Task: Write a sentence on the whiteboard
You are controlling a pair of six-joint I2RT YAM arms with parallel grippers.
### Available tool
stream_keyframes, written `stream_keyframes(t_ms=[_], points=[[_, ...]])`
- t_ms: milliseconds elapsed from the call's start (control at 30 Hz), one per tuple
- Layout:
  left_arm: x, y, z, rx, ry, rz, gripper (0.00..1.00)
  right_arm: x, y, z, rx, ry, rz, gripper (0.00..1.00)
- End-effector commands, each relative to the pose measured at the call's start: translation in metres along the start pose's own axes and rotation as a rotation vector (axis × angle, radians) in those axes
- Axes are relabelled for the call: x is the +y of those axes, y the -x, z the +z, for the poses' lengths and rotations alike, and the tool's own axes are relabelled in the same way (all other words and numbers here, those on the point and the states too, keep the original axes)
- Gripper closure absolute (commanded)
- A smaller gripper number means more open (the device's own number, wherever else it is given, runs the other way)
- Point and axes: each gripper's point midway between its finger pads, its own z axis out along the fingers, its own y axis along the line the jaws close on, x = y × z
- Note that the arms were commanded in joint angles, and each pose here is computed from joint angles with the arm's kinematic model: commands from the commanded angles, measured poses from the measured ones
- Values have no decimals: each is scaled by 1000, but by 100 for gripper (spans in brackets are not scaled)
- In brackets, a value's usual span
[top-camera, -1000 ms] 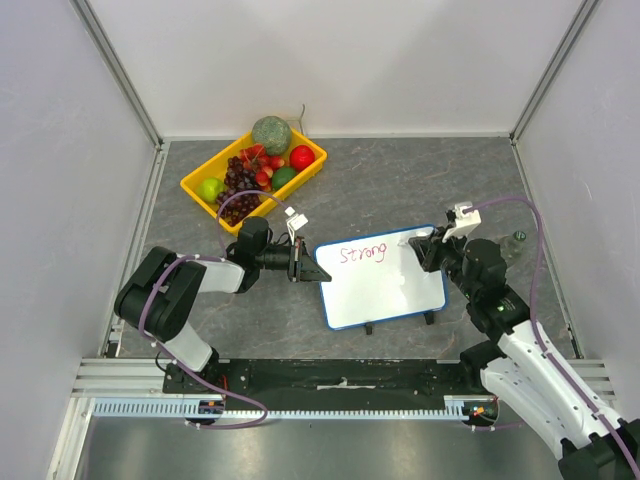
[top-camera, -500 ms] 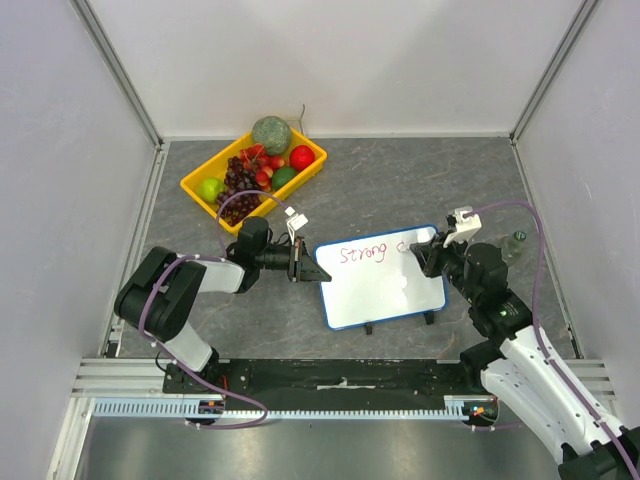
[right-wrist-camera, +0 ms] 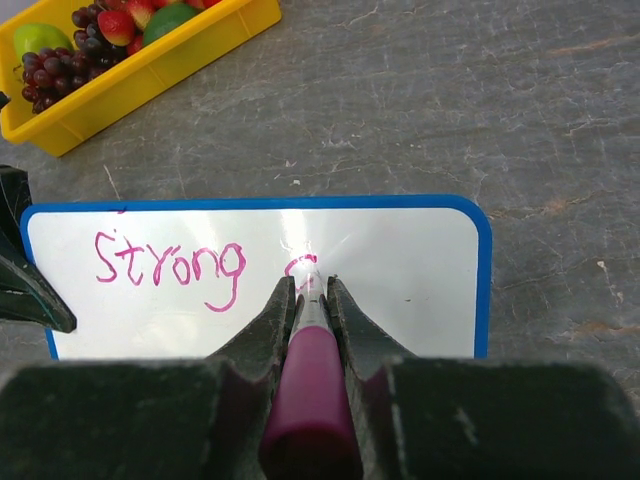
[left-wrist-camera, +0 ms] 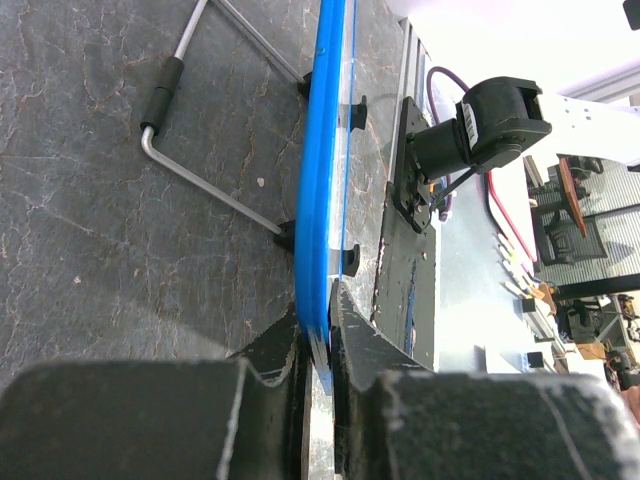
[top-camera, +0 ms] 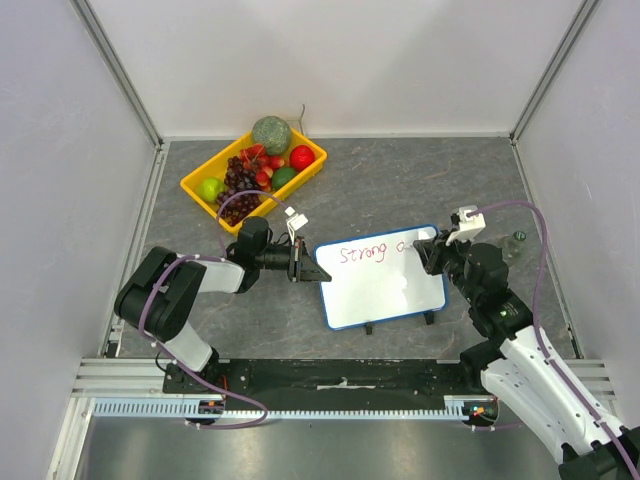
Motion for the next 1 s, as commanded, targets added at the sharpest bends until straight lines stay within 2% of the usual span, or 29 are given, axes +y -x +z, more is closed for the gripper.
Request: stream_keyframes(t_ms=[0, 233, 733, 967], points=[[14, -10, 0, 8, 38, 19, 98, -5, 21, 2, -79, -43, 16, 100], [14, -9, 0, 9, 35, 17, 98, -1, 24, 7, -73, -24, 10, 100], [13, -9, 0, 9, 35, 19, 98, -8, -8, -4, 17, -33, -10, 100], [14, -9, 0, 7, 38, 19, 98, -10, -8, -6, 19, -44, -15, 100]])
